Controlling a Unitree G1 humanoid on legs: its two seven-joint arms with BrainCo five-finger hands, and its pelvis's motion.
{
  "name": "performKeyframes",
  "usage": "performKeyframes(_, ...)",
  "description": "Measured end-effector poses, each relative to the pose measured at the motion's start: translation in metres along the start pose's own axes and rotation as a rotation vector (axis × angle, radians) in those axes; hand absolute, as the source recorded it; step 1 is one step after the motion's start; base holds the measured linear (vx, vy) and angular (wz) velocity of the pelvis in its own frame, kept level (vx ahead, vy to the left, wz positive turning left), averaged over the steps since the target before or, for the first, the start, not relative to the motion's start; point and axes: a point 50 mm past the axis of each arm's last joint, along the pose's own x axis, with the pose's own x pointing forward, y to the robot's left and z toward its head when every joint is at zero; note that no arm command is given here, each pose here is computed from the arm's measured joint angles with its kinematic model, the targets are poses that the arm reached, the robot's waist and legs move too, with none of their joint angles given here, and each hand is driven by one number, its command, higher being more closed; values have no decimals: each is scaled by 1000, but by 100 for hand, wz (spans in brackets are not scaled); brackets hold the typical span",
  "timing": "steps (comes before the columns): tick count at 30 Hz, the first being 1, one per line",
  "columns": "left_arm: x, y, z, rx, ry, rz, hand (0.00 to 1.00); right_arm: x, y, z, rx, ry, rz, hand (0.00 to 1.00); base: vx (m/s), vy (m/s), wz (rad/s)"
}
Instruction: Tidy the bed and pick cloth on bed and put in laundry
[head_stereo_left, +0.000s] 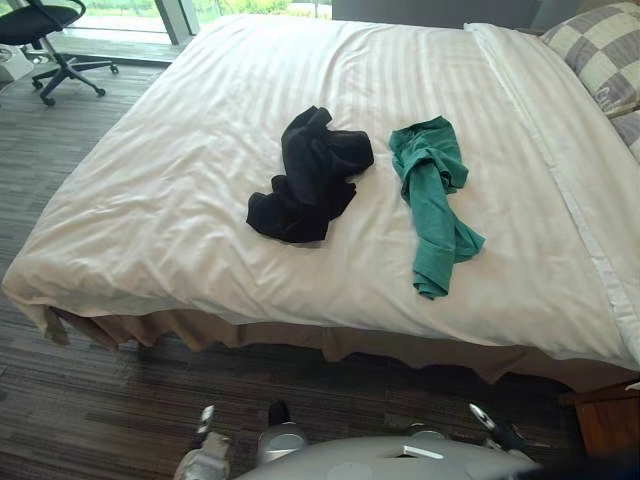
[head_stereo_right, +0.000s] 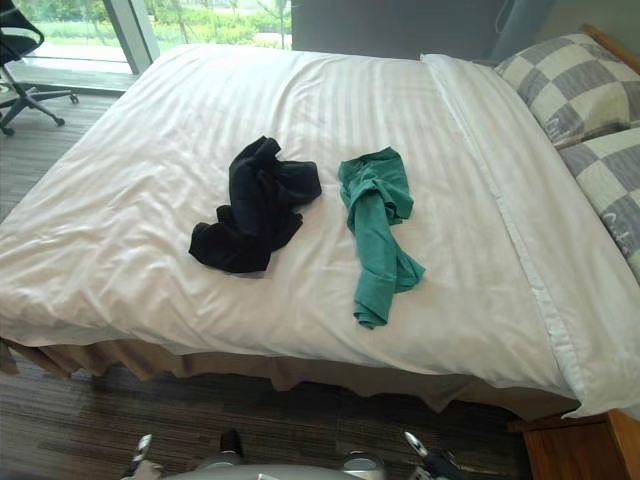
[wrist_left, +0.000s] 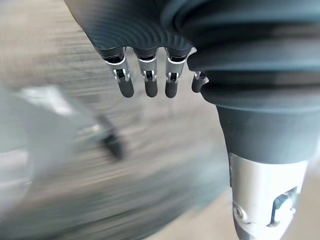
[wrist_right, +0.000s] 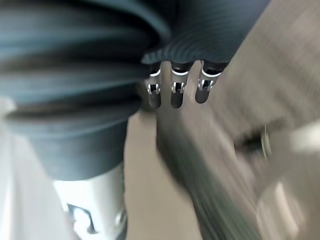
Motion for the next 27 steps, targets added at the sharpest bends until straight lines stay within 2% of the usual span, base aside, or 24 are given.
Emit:
performKeyframes(3,4,22,85,-331,-189,65,0,6,-63,48,188,-205,-283,0,118,2,2)
performKeyframes(6,-4,17,140,-422,-325,18,0,6,-86,100,241,-399,-344,0,86,-26,3)
performKeyframes(8,-20,-9,185,-407,-482,-103,0,-4,-84,168,238,-663,-306,0,0,0,0)
performKeyframes(10,-49,-48,221,-259,-680,-288,0,-26,-70,231,199,-918,-223,0,-11,-1,2)
performKeyframes(11,-59,-61,229,-215,-730,-345,0,-33,-67,245,179,-976,-202,0,-41,3,7)
performKeyframes(12,-91,-98,246,-108,-856,-512,0,-53,-54,279,131,-1121,-137,0,-54,7,8)
performKeyframes(13,-104,-110,251,-69,-910,-573,0,-60,-46,290,110,-1168,-103,0,-67,11,8)
performKeyframes(15,-153,-152,256,37,-1062,-790,0,-85,-11,317,40,-1307,54,0,-56,11,2)
performKeyframes(17,-173,-175,248,114,-1113,-885,0,-94,12,321,-36,-1342,139,0,-30,6,-4)
performKeyframes(18,-187,-193,235,219,-1138,-959,0,-98,33,319,-138,-1347,217,0,-15,4,-11)
performKeyframes(20,-194,-211,220,337,-1126,-1015,0,-103,61,316,-235,-1344,314,0,-8,9,-26)
performKeyframes(27,-222,-272,156,734,-1113,-1141,0,-125,155,299,-402,-1307,605,0,-28,9,-32)
